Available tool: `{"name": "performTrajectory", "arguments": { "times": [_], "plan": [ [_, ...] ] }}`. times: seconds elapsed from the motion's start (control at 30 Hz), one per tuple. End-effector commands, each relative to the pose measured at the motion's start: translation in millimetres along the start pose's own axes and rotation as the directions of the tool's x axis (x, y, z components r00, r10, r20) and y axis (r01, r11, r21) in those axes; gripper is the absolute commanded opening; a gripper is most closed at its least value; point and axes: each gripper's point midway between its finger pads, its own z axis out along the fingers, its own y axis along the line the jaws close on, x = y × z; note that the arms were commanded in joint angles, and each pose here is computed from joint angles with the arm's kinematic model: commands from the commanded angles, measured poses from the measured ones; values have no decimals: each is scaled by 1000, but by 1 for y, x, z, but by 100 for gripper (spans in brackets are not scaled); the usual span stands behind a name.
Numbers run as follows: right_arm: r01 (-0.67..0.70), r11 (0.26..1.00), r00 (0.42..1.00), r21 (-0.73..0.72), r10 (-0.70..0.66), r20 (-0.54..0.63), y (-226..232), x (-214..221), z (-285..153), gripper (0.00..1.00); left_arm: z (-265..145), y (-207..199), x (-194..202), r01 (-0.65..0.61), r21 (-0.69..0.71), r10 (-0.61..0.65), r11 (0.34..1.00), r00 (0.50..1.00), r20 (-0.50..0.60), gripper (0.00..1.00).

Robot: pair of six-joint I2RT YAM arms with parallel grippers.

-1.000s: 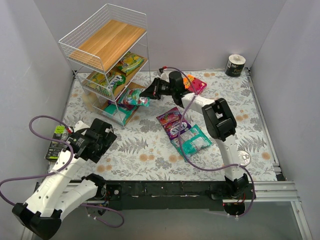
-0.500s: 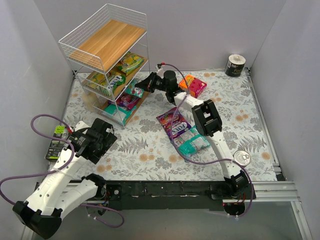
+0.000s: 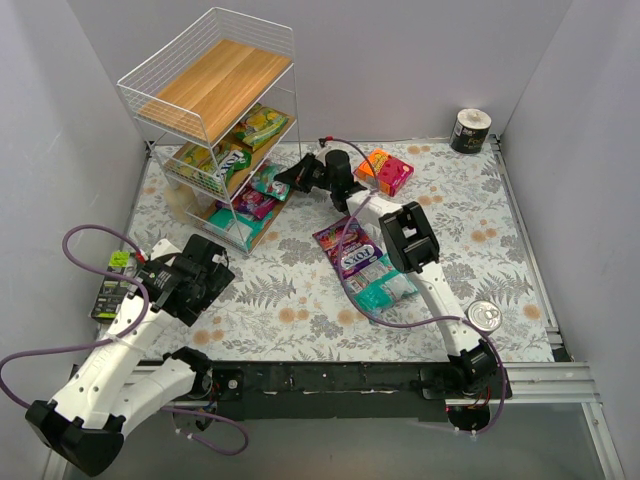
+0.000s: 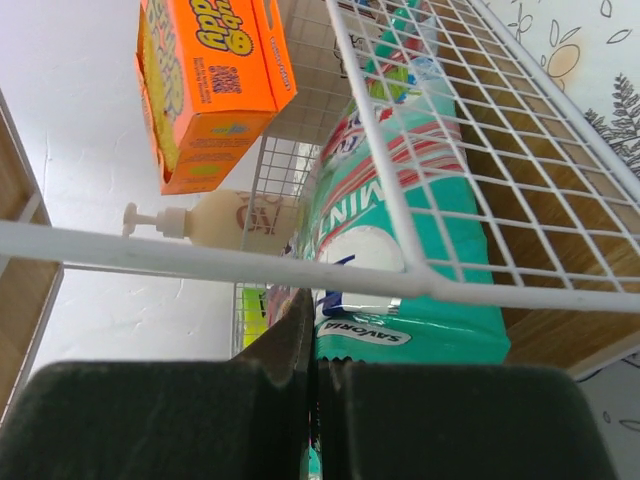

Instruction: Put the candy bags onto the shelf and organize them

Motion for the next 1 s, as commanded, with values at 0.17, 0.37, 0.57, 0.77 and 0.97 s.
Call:
{"name": "performTrajectory", "arguments": {
  "times": [0.17, 0.37, 0.57, 0.77, 0.97],
  "plan": [
    [63, 998, 991, -16, -60, 117, 13, -20, 17, 16, -6, 1, -10, 0, 6, 0, 1000, 999, 38, 87],
    [71, 997, 991, 6, -71, 117, 15, -24, 10, 45, -7, 1, -12, -5, 10, 5, 1000, 999, 46, 87],
    [83, 992, 993, 92, -90, 75, 13, -15, -13, 48, -5, -1, -12, -9, 17, 8, 1000, 999, 51, 88],
    [111, 981, 991, 161, -122, 58, 13, -5, -37, 48, -4, 0, -10, -11, 23, 10, 1000, 999, 47, 88],
    [99, 984, 994, 150, -106, 39, 12, 1, -38, 32, -3, -1, -9, -13, 27, 12, 1000, 999, 44, 88]
  ]
}}
